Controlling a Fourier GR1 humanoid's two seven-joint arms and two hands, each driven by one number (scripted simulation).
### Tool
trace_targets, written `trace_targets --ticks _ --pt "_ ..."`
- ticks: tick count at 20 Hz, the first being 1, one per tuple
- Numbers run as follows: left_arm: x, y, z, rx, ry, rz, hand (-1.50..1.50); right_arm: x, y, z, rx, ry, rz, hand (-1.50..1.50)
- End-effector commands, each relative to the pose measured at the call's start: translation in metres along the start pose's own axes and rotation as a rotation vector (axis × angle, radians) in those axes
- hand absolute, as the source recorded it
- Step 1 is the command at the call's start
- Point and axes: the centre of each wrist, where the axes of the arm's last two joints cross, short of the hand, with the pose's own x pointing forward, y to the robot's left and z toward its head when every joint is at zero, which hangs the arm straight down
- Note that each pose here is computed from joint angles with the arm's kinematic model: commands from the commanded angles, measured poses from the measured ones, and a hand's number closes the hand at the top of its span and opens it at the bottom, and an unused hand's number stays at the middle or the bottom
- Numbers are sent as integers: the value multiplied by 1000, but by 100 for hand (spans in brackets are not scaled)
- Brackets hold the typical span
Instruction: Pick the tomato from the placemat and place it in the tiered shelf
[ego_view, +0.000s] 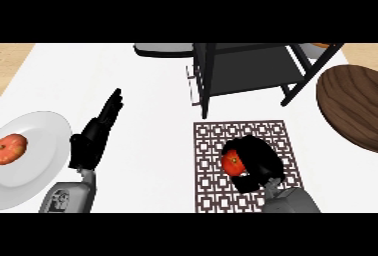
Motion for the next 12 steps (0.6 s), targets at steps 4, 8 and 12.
trace_targets --ticks 4,8,12 --pt "1 16 -2 4 -8 -13 0 0 -7 12 -33 -45 63 150" --pt "-1 2 -6 0 -12 -13 0 74 23 3 -77 30 35 150" --pt "1 6 -20 -3 -18 -7 0 118 58 23 -111 102 -18 150"
